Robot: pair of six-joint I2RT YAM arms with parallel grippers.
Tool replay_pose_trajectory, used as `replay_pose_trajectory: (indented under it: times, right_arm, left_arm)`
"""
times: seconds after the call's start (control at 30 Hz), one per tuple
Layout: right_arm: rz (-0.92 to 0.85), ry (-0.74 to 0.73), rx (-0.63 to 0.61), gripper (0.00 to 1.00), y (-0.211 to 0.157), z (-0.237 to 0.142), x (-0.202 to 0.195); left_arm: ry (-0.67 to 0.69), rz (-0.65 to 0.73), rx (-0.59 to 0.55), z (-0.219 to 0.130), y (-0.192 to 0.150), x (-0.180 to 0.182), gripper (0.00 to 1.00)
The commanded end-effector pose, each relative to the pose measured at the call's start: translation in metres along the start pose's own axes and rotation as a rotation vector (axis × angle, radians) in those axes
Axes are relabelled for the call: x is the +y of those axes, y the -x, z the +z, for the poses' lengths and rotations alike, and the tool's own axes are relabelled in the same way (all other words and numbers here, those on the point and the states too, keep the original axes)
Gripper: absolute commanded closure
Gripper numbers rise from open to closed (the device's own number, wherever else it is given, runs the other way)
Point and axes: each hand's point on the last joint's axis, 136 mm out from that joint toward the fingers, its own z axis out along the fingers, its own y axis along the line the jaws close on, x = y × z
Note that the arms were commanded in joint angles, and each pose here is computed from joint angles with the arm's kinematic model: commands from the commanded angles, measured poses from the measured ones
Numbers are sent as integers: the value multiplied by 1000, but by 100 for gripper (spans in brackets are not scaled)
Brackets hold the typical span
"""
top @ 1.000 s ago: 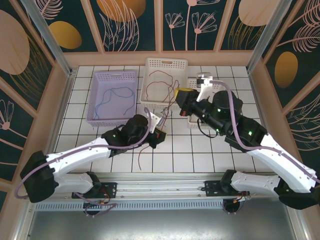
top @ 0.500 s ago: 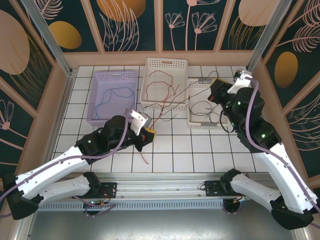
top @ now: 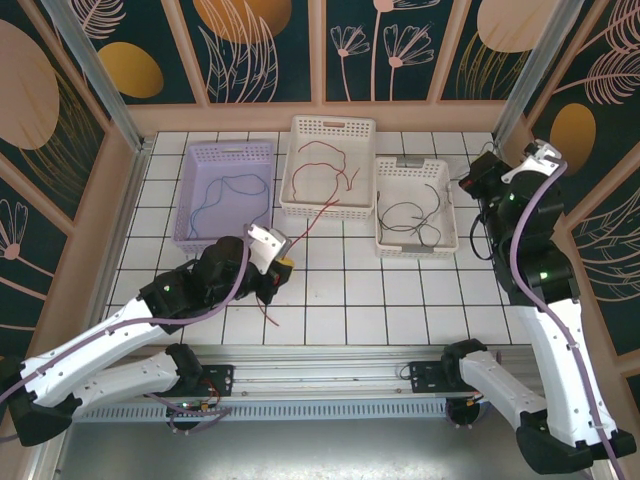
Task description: Untangle the cables
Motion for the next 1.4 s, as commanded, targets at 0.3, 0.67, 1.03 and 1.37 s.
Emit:
replay_pose_trajectory:
  times: [0.3, 0.67, 1.03, 1.37]
  right_arm:
    - [-44, 101, 5, 100, 10, 25, 32]
    - [-65, 95, 12, 100, 6, 69, 37]
    - [-63, 43, 168, 100, -67, 119, 1]
    - [-39, 11, 207, 100, -98, 116, -27]
  left_arm:
    - [146, -32, -155, -5, 20, 26, 100]
    - [225, -78, -270, -22, 23, 44, 100]
    - [218, -74, -250, -15, 18, 43, 100]
    - [216, -66, -238, -12, 15, 43, 100]
